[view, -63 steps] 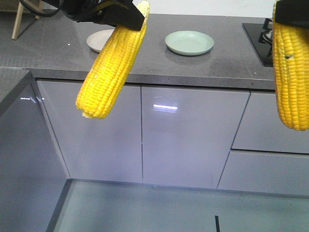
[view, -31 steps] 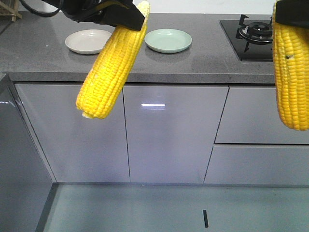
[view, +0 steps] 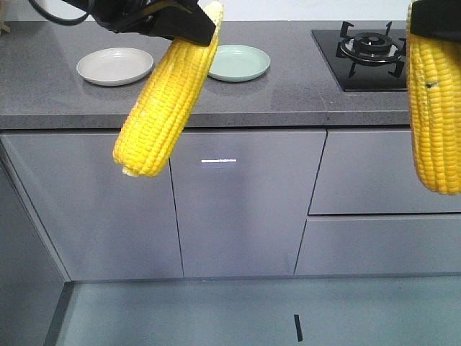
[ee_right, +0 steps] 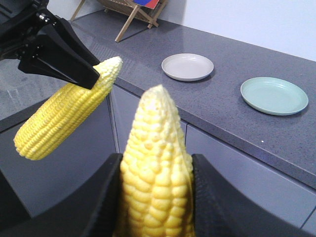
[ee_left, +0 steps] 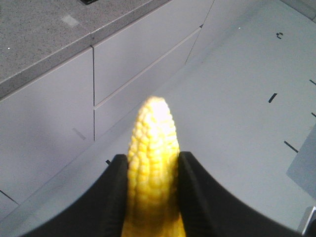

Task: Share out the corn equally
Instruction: 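Turn the base away from the pot while both grippers hold cobs, then drive the base toward the counter with the two empty plates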

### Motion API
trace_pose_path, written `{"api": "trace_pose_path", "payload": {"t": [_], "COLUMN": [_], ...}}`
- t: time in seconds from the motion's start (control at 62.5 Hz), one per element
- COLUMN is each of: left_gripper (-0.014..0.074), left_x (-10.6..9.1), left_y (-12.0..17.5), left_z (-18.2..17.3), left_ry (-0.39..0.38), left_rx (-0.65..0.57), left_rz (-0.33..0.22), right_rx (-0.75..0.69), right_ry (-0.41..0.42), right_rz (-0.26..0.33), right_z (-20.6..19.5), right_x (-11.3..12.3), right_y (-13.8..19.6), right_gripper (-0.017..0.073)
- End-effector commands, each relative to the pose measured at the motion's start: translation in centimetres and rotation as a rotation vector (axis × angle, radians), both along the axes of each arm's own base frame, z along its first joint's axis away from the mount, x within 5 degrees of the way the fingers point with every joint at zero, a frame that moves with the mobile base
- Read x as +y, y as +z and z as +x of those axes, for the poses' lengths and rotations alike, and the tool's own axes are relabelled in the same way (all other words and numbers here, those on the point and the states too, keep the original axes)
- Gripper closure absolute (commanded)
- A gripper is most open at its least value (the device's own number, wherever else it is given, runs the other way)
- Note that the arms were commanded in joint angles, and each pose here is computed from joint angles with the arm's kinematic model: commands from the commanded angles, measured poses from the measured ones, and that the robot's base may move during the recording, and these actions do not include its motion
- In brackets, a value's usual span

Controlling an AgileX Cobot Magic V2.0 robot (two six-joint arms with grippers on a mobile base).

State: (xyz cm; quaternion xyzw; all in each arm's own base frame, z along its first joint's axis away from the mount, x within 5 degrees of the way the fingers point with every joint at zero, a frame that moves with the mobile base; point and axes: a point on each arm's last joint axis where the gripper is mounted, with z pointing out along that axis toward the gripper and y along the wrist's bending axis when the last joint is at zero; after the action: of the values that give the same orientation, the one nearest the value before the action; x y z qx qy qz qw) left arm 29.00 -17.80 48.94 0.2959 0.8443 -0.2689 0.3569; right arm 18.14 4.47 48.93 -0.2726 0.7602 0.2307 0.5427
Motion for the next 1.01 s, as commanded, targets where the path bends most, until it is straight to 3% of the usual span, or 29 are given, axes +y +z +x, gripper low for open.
{"api": "trace_pose_path", "payload": {"t": [0.0,0.991], "left_gripper": [0.0600,0.0600], "left_x": [0.56,0.56], "left_y": [2.30,2.30], "left_z": [-1.83,-1.83], "left_ry": [-0.008,-0.008], "left_rx": [-0.059,-0.059], "left_rz": [-0.067,-0.067], "right_rx": [-0.070,-0.070], "right_ry": [-0.025,-0.024], "right_rz": [0.053,0.053], "right_z": [-0.40,-0.41], "right_x": [-0.03,-0.02], "right_y": [1.42,1.41], "right_gripper": [0.0565,0.0565]}}
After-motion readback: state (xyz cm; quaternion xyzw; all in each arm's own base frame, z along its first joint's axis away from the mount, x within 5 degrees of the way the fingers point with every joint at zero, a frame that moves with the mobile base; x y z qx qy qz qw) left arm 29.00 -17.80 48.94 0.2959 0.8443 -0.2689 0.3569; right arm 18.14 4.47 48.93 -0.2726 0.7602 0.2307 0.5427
